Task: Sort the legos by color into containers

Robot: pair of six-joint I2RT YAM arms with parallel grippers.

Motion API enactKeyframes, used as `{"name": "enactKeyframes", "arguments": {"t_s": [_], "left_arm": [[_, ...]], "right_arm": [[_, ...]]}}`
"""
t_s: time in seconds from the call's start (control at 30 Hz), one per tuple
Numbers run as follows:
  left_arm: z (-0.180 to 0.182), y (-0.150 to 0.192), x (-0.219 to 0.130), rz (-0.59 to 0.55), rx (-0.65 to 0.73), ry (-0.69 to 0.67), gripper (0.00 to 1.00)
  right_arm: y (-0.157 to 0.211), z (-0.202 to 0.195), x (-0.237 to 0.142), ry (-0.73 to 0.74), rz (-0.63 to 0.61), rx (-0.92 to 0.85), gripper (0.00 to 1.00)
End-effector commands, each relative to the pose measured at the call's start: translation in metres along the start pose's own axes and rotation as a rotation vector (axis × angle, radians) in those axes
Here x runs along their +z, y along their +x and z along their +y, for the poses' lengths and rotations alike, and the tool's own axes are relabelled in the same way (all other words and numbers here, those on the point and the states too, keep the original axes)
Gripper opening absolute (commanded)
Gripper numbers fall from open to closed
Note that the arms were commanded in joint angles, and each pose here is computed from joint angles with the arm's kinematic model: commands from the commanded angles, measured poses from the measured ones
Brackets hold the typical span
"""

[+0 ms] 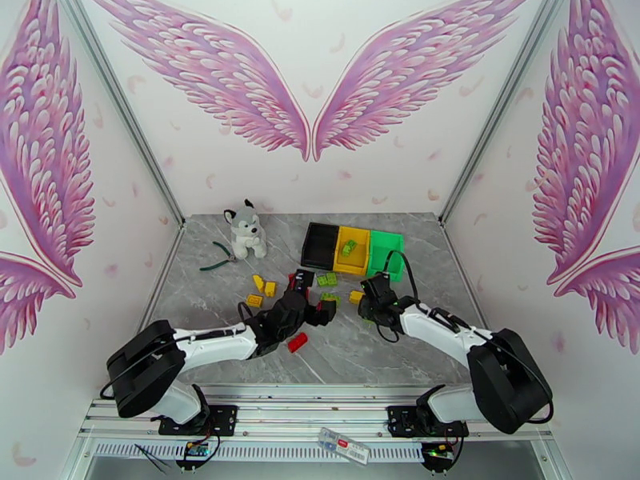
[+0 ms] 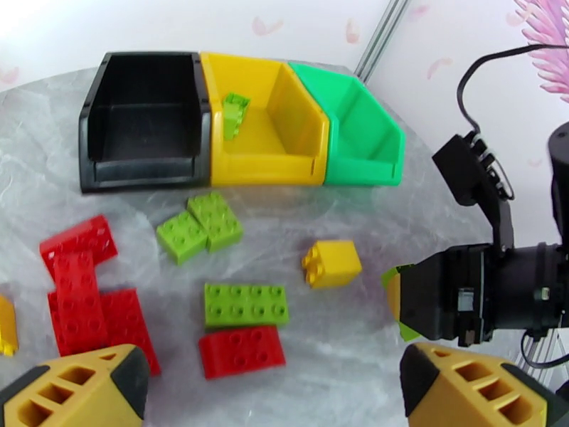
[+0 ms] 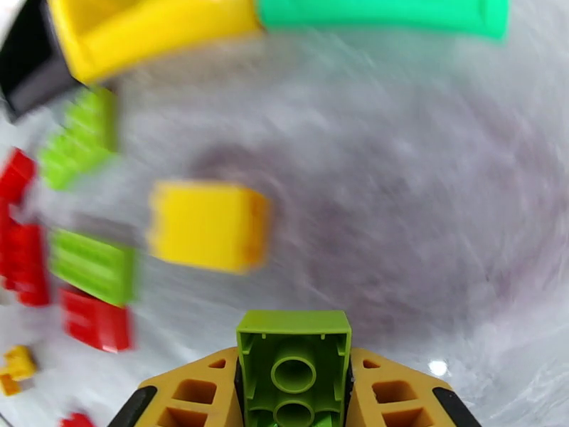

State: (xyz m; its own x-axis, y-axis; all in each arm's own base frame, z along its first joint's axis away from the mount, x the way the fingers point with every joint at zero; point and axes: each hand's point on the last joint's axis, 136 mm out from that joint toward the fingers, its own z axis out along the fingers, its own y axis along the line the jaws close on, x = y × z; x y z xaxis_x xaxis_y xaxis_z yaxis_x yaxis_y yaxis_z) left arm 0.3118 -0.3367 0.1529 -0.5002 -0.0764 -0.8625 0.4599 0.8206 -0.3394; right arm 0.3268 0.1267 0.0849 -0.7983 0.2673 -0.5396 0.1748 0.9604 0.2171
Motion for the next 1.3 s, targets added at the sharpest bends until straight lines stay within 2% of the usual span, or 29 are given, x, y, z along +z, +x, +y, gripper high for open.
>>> {"name": "enactKeyframes", "arguments": {"t_s": [0.0,0.13,0.27,0.37,0.47,0.6,0.67,0.87,0.93,1.03,1.1,1.23,1.27], "left_arm": [[-0.013,-0.035,0.017,-0.055,0.004,0.06,0.99],[-0.001,-0.07,0.032,-0.112,0.0,0.036,0.99],[0.02,-0.099,0.048,-0.163,-0.02,0.009,0.99],[0.039,-0.108,0.058,-0.172,-0.037,-0.032,0.99],[0.054,-0.107,0.066,-0.155,-0.067,-0.047,0.99],[0.071,-0.099,0.067,-0.136,-0.097,-0.064,0.99],[0.077,-0.097,0.06,-0.139,-0.099,-0.085,0.99],[0.09,-0.088,0.045,-0.1,-0.106,-0.17,0.99],[0.097,-0.083,0.041,-0.083,-0.13,-0.221,0.99],[0.114,-0.079,0.031,-0.068,-0.171,-0.391,0.99],[0.106,-0.079,0.025,-0.068,-0.101,-0.401,0.99],[0.085,-0.085,-0.012,-0.224,0.045,-0.48,0.99],[0.08,-0.088,-0.017,-0.241,0.061,-0.471,0.95]], "right_arm": [[-0.046,0.023,-0.017,-0.035,-0.077,-0.039,0.3],[-0.098,0.035,-0.004,-0.028,-0.113,-0.033,0.3],[-0.137,0.05,0.029,-0.039,-0.108,-0.033,0.29],[-0.159,0.062,0.056,-0.036,-0.093,-0.045,0.33],[-0.186,0.069,0.078,-0.022,-0.09,-0.049,0.42],[-0.209,0.073,0.084,-0.005,-0.105,-0.055,0.61],[-0.212,0.078,0.08,-0.022,-0.108,-0.053,0.72],[-0.199,0.091,0.045,-0.027,-0.112,-0.057,0.85],[-0.187,0.09,0.038,-0.013,-0.094,-0.042,0.88],[-0.16,0.086,0.034,-0.04,-0.049,-0.025,0.91],[-0.149,0.077,0.027,-0.042,-0.06,-0.002,0.92],[-0.117,0.064,0.026,-0.094,-0.064,-0.022,0.93],[-0.11,0.063,0.024,-0.11,-0.056,-0.026,0.93]]}}
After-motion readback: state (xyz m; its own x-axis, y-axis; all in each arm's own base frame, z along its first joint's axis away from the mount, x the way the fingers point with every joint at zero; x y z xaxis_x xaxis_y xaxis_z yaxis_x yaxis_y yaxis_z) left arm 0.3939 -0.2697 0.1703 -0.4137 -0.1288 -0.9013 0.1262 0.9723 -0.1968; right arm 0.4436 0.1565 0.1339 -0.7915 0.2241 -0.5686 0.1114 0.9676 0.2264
